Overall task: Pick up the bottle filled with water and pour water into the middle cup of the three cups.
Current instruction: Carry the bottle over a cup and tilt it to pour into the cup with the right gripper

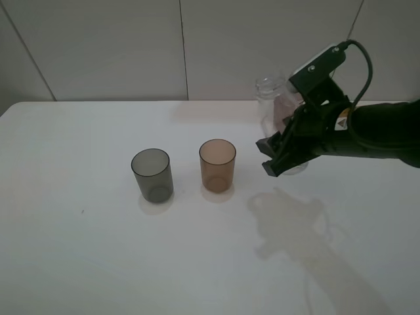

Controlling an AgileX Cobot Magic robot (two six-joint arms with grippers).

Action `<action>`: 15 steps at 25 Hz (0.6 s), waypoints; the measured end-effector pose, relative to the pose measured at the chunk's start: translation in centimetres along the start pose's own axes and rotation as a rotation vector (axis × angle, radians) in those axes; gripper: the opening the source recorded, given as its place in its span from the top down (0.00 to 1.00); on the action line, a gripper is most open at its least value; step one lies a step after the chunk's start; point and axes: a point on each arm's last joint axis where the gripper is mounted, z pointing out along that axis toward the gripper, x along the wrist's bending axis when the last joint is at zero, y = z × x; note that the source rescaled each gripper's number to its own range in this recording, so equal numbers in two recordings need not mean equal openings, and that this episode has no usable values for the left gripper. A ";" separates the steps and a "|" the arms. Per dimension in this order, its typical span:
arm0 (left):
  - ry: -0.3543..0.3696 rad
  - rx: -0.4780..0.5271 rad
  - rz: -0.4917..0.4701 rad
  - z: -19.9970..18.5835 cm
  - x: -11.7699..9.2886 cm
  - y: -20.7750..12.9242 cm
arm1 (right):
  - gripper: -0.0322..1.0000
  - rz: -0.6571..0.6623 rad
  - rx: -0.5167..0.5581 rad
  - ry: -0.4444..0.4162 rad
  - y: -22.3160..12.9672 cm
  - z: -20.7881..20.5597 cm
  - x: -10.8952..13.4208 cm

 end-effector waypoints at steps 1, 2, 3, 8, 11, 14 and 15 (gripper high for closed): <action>0.000 0.000 0.000 0.0 0.0 0.0 | 0.94 -0.024 0.002 0.007 0.3 0.1 0.0; 0.000 0.000 0.000 0.0 0.0 0.0 | 0.94 -0.042 0.011 0.014 0.5 0.3 -0.1; 0.000 0.000 0.000 0.0 0.0 0.0 | 0.94 -0.045 0.023 0.019 0.6 0.4 -0.1; 0.000 0.000 0.000 0.0 0.0 0.0 | 0.94 -0.146 0.087 0.032 0.4 1.5 -0.2; 0.000 0.000 0.000 0.0 0.0 0.0 | 0.94 -0.210 0.131 0.039 0.0 2.3 -0.2; 0.000 0.000 0.000 0.0 0.0 0.0 | 0.94 -0.256 0.171 0.033 -0.1 3.0 -0.4; 0.000 0.000 0.000 0.0 0.0 0.0 | 0.94 -0.271 0.181 0.027 0.0 3.2 -0.6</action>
